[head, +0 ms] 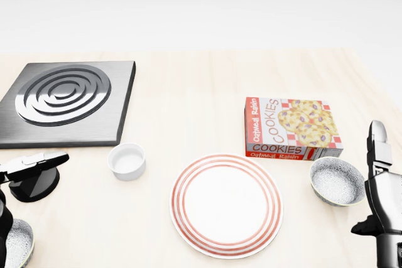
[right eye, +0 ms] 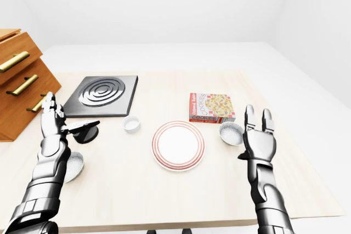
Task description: Pick the akita bowl next to the plate and place it on the plate.
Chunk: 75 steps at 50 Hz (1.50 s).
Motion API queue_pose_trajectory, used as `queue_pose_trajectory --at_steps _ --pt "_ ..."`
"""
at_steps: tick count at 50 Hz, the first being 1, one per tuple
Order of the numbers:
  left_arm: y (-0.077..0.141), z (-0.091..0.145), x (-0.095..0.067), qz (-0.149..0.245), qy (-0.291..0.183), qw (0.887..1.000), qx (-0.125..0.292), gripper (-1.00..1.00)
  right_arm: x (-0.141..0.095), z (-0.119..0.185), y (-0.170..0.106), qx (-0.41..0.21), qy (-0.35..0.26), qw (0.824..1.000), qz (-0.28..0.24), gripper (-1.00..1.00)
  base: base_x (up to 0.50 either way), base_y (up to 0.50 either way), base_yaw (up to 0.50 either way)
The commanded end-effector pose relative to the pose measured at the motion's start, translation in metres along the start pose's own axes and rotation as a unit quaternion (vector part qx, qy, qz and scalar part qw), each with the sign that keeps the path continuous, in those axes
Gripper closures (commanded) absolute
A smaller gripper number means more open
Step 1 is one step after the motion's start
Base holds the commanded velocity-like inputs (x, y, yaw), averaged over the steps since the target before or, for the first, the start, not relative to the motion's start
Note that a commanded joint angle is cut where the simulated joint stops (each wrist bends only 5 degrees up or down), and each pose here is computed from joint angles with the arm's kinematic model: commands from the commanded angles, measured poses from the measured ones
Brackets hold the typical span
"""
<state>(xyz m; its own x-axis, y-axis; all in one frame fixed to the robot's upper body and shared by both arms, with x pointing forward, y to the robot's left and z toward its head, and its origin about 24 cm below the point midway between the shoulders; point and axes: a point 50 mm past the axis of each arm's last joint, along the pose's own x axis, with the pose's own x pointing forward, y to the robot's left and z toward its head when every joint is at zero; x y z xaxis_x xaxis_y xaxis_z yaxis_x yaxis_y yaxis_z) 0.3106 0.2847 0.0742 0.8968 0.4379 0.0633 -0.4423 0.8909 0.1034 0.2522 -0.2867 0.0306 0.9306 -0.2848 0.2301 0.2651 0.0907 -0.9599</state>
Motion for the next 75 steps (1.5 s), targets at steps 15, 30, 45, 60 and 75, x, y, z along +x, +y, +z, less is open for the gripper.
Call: queue_pose_trajectory --at_steps 15,30,45,60,75 --pt "-0.001 0.000 -0.001 0.000 -0.002 1.000 0.001 -1.00 0.008 0.003 0.040 -0.139 -0.073 0.983 0.096 -1.00 0.00 0.00 0.00" --pt "0.000 0.000 -0.001 0.001 -0.001 1.000 0.001 -1.00 0.006 -0.003 0.063 -0.201 -0.093 0.958 0.184 -1.00 0.00 0.00 0.00" --pt "-0.002 -0.003 -0.001 -0.001 0.005 1.000 0.004 -1.00 0.019 -0.004 0.054 -0.189 -0.075 0.965 0.166 -1.00 0.00 0.00 0.00" --pt "-0.003 -0.007 -0.002 -0.002 0.011 1.000 0.008 -1.00 0.025 -0.015 0.034 -0.119 -0.018 0.987 0.105 1.00 0.00 0.00 0.00" --pt "-0.004 -0.008 -0.003 -0.005 0.014 1.000 0.008 -1.00 0.026 0.002 0.033 -0.135 -0.063 0.985 0.090 1.00 0.00 0.00 0.00"
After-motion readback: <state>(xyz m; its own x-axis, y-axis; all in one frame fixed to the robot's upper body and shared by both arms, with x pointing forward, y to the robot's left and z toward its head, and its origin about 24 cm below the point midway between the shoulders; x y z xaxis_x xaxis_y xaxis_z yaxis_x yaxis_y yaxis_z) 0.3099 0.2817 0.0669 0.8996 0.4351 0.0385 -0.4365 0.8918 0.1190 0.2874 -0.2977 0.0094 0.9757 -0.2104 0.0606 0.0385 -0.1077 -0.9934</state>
